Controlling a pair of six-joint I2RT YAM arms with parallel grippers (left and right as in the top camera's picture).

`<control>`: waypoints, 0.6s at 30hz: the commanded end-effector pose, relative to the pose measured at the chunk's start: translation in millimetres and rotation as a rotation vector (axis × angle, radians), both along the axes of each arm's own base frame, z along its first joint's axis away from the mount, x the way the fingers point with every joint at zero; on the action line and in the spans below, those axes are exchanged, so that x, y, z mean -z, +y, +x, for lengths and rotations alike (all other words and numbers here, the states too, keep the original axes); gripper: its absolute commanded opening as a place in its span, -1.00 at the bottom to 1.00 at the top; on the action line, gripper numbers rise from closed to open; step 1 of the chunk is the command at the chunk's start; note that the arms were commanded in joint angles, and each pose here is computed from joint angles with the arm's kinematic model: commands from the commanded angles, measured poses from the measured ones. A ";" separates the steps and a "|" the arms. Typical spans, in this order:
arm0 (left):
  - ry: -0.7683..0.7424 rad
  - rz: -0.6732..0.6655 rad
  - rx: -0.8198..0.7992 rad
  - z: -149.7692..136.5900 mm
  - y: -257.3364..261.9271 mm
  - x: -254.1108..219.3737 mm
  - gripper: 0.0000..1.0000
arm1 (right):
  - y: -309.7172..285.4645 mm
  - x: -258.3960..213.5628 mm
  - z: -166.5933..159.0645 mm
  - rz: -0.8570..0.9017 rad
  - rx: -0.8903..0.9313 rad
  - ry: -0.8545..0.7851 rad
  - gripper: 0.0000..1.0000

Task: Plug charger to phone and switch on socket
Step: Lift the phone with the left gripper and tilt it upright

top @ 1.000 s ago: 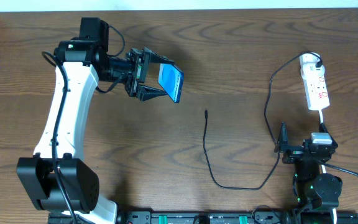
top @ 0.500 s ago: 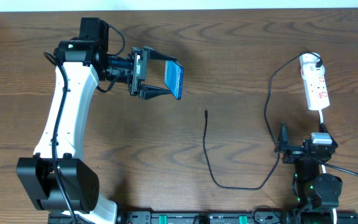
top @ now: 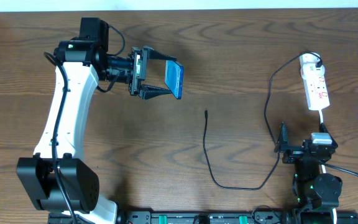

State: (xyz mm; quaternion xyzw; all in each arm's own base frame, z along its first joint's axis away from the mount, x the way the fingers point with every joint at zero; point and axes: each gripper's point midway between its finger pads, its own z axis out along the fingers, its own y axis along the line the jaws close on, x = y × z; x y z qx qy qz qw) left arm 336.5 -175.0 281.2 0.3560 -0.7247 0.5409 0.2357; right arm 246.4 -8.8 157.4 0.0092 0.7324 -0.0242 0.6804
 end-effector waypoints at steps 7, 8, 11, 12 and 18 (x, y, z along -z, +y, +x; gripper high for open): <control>-0.018 -0.054 0.008 -6.8 -1.3 -18.7 -0.85 | 4.0 0.2 -0.2 -0.015 -0.018 -0.001 0.99; -0.018 -0.054 0.008 -6.8 -1.3 -18.7 -0.86 | 4.0 0.3 -0.2 -0.015 -0.018 0.000 0.98; -0.014 -0.054 0.007 -6.8 -1.3 -18.7 -0.86 | 4.0 0.3 -0.2 -0.015 -0.018 0.000 0.99; -0.014 -0.054 0.007 -6.8 -1.3 -18.7 -0.85 | 4.0 0.3 -0.2 -0.015 -0.018 0.000 0.99; 0.040 -0.057 -0.009 -6.9 -1.3 -18.7 -0.85 | 4.0 0.3 -0.2 -0.015 -0.018 0.000 0.99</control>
